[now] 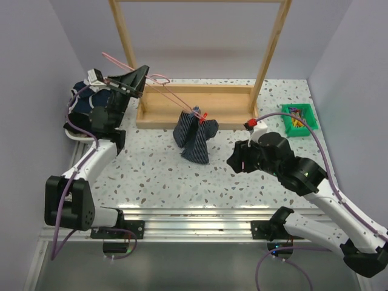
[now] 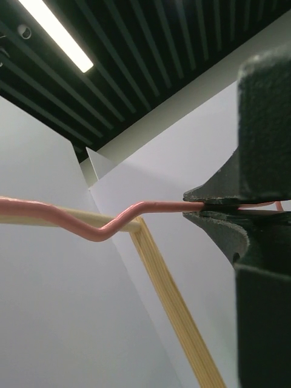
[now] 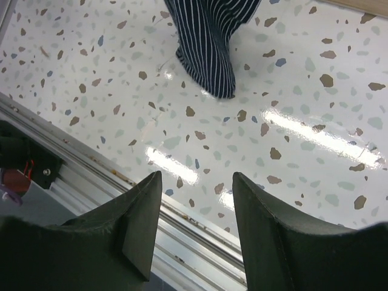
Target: Remove the underwear clipped to the hanger
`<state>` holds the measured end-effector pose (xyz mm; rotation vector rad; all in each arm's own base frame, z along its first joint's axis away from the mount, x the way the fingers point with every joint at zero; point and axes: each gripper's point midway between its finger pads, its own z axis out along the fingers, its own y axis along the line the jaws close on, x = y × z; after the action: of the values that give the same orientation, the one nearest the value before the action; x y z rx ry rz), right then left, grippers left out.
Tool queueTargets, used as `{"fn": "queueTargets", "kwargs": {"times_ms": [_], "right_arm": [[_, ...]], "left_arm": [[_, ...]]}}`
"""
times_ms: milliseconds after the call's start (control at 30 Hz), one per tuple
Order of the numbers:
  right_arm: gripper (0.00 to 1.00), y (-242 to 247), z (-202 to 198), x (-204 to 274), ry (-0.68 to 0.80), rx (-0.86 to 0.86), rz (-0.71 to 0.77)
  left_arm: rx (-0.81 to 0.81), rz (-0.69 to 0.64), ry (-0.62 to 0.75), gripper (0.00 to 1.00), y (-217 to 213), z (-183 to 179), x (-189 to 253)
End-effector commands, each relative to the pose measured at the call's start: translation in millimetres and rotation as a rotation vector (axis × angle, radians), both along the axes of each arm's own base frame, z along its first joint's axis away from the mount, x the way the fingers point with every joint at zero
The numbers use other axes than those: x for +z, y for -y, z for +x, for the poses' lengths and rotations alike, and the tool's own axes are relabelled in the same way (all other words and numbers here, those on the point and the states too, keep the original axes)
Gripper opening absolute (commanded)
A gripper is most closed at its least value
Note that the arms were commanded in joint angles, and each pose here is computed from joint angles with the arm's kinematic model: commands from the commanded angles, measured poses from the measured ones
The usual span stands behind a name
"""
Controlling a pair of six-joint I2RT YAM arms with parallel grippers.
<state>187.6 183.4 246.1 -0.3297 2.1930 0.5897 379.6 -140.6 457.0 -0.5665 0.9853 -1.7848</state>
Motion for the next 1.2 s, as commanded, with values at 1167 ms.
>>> {"fn": "queueTargets", "kwargs": {"times_ms": [1167], "right_arm": [[0.70,-39.6,13.3,-20.6,-0.178,0.046,-0.029]], "left_arm": [[-0.096,-0.439,-0.569,0.00,-19.8,-101.5,-220.6]]}}
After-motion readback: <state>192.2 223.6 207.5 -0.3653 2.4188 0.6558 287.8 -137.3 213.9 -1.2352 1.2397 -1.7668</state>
